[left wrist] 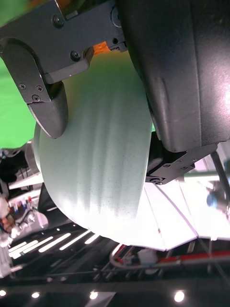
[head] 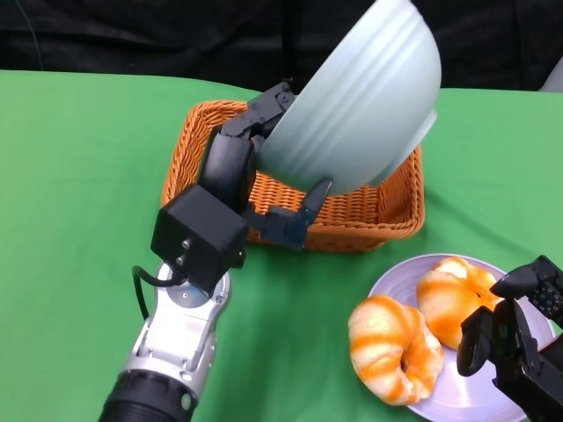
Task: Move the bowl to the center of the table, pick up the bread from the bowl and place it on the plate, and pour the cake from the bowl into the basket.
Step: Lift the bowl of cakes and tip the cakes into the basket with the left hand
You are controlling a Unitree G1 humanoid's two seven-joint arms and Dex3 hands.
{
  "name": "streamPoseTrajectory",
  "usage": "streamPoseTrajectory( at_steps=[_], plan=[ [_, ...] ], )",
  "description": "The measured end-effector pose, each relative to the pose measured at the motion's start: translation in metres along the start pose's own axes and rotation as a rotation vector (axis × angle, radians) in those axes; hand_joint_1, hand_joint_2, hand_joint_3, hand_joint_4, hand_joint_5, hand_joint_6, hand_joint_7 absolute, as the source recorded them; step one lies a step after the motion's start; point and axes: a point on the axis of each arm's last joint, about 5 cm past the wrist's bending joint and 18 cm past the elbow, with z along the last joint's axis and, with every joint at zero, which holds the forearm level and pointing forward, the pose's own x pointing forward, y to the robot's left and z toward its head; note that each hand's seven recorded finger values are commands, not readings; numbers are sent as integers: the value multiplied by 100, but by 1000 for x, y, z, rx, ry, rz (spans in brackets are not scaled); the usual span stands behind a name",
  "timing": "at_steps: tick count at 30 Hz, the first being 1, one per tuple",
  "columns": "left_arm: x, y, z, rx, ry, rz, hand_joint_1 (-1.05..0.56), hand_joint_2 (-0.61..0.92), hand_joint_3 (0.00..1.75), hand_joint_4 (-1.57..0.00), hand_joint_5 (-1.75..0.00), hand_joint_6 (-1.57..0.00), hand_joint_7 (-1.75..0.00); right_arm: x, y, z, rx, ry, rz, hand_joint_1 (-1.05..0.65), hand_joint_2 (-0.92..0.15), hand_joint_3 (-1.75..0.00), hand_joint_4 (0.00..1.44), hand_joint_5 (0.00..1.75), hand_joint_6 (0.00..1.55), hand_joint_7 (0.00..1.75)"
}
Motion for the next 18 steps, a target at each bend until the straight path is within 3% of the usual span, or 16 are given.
streamPoseTrajectory(
  at_steps=[12, 18],
  plan=[
    [-9, -2, -6, -136, 101, 4, -14, 24, 164, -99, -175, -86, -171, 0, -1, 1, -1, 3, 4, -11, -53, -128, 91, 175, 77, 167],
    [-12, -1, -4, -251, 181, 18, -9, 28, 158, -97, -175, -84, -170, -1, 0, 2, 4, 6, 10, -11, -54, -125, 91, 175, 78, 165]
  ],
)
